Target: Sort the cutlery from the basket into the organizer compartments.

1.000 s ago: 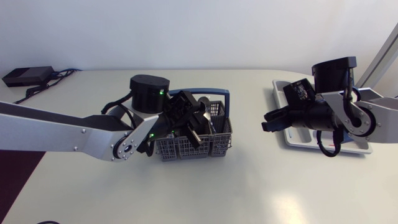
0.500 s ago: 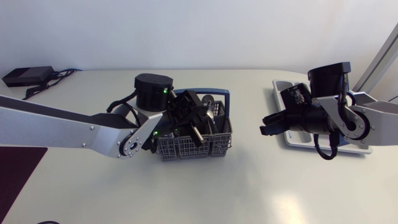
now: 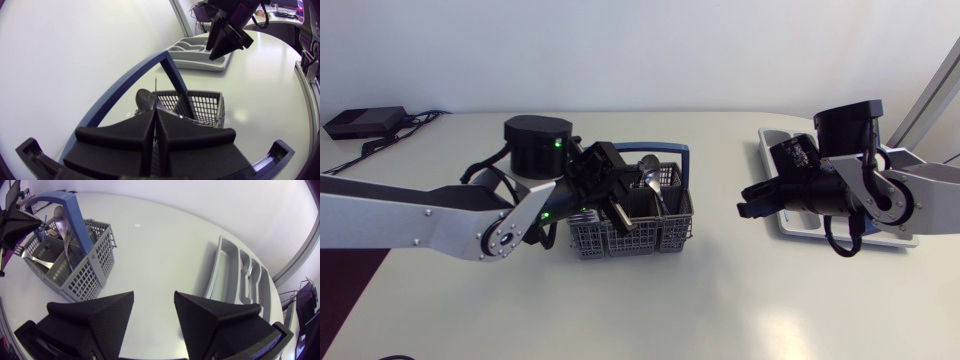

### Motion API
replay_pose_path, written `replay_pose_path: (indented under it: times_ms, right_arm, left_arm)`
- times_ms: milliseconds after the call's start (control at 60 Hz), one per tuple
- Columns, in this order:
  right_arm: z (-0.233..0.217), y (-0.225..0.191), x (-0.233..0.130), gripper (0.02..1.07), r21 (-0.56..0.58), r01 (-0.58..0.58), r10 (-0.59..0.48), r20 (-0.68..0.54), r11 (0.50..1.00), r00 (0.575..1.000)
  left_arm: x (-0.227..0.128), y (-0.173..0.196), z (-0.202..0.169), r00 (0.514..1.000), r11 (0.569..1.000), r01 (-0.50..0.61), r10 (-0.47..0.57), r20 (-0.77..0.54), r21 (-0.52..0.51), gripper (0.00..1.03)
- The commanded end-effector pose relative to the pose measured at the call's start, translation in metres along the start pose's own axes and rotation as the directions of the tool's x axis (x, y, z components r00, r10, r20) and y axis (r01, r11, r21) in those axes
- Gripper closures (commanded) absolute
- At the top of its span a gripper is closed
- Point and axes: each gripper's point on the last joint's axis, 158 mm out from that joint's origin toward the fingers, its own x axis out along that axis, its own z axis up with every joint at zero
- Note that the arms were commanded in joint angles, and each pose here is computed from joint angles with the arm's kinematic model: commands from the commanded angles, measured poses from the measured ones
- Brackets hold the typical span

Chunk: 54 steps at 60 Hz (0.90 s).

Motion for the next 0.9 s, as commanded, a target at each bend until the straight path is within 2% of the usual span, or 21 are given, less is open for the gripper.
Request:
replay_pose_path:
  times_ms: [0, 283, 633, 883]
  right_arm:
    - [-0.012, 0.004, 0.004, 0.47, -0.02, -0.004, 0.004, -0.019, 1.0, 1.0]
    - [0.004, 0.02, -0.012, 0.47, -0.079, -0.028, 0.033, 0.057, 0.996, 0.998]
    - [0.015, 0.045, -0.027, 0.47, -0.169, -0.063, 0.086, 0.131, 0.984, 0.988]
    - [0.016, 0.051, -0.028, 0.47, -0.187, -0.071, 0.098, 0.136, 0.98, 0.986]
  left_arm:
    - [-0.016, 0.006, 0.011, 0.999, 1.0, -0.013, 0.014, 0.039, -0.019, 1.0]
    - [-0.052, 0.02, 0.06, 0.99, 0.998, -0.013, 0.021, 0.14, -0.059, 1.0]
    - [-0.085, 0.031, 0.102, 0.977, 0.996, -0.015, 0.032, 0.21, -0.083, 1.0]
    - [-0.103, 0.042, 0.127, 0.967, 0.996, -0.031, 0.052, 0.25, -0.086, 1.0]
